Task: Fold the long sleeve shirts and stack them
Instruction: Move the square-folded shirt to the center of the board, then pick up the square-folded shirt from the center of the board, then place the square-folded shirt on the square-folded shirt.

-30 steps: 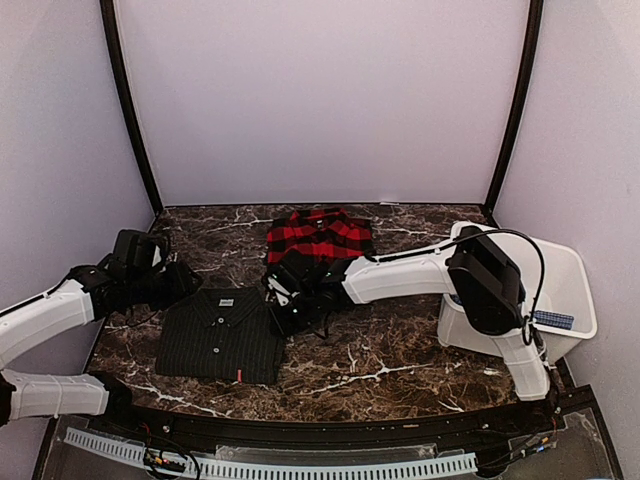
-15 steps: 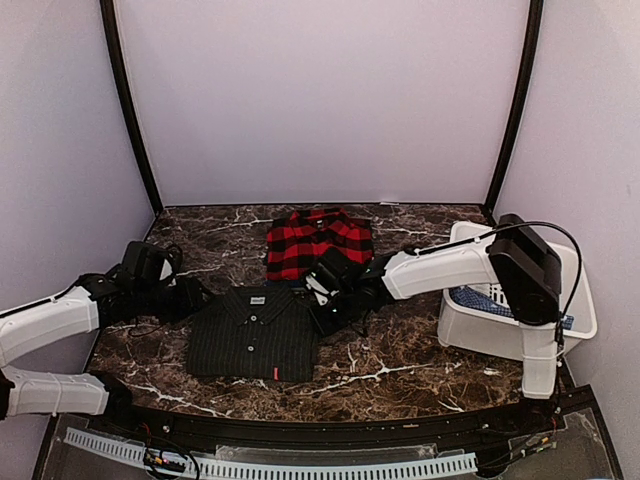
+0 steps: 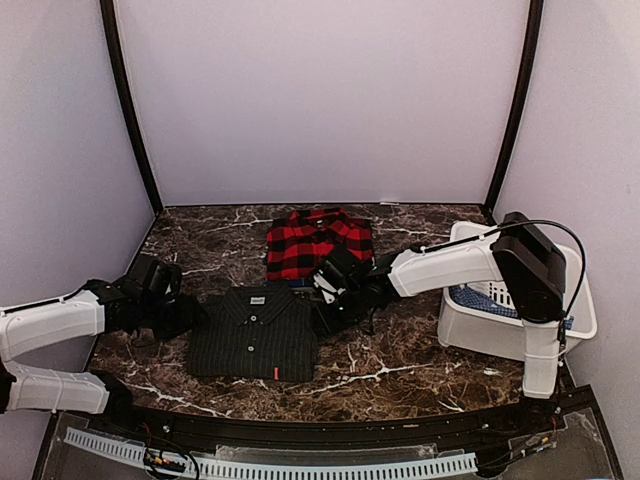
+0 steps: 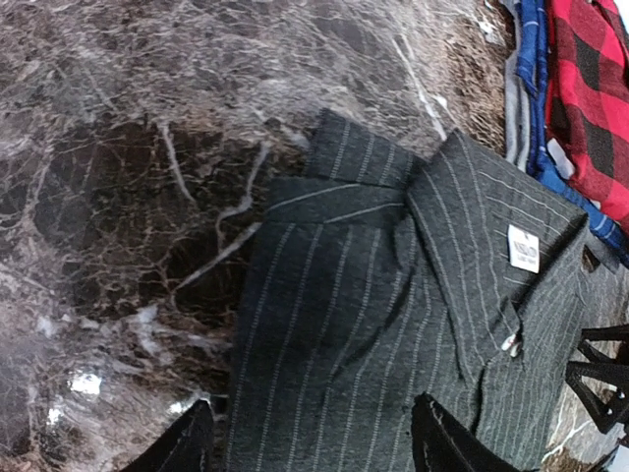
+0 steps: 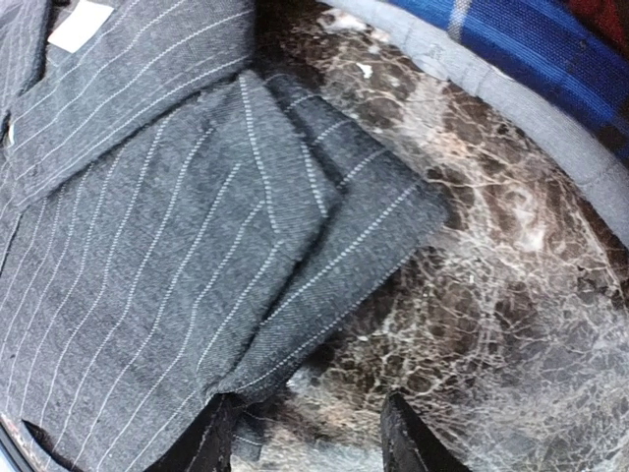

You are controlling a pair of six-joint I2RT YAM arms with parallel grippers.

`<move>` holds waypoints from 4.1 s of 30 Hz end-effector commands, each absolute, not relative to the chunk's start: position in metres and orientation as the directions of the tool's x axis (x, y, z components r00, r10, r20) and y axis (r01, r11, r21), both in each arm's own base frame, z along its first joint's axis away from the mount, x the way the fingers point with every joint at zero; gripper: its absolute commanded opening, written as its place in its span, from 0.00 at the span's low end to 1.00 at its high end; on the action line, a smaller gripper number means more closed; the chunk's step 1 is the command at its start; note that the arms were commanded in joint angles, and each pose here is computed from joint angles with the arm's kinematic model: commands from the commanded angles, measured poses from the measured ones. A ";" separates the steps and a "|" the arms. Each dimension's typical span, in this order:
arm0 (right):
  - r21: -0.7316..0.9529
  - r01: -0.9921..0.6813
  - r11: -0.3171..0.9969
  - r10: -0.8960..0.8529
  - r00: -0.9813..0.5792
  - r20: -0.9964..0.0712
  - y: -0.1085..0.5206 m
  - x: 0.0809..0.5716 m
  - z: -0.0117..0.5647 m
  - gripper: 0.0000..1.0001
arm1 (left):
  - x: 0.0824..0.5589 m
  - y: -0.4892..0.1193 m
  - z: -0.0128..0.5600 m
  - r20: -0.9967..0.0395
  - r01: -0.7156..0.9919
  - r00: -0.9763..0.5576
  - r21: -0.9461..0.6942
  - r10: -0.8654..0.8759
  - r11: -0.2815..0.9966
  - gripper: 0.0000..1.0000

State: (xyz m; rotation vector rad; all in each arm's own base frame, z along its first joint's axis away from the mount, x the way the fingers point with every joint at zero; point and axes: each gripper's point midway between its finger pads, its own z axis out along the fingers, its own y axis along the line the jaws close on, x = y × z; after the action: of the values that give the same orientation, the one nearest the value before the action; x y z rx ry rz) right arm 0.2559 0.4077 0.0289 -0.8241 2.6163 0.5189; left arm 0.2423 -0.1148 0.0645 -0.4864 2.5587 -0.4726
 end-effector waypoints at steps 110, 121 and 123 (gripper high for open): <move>0.182 -0.607 0.774 -0.281 -0.586 -0.760 0.424 0.370 0.255 0.00 | 0.341 -0.250 0.241 -0.612 0.165 -0.757 -0.518 -0.229 0.839 0.00; 0.145 -0.493 0.858 -0.212 -0.597 -0.774 0.365 0.447 0.258 0.00 | 0.437 -0.296 0.240 -0.609 0.241 -0.765 -0.570 -0.208 0.786 0.00; 0.147 -0.479 0.865 -0.205 -0.605 -0.770 0.358 0.456 0.255 0.00 | 0.448 -0.303 0.237 -0.602 0.247 -0.772 -0.581 -0.205 0.775 0.00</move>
State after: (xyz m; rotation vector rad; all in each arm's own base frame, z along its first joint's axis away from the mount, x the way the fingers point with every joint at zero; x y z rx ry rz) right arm 0.4353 0.3642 0.2412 -0.5172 2.2752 0.4479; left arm 0.4317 -0.2825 0.2078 -0.0570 2.3701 -0.7661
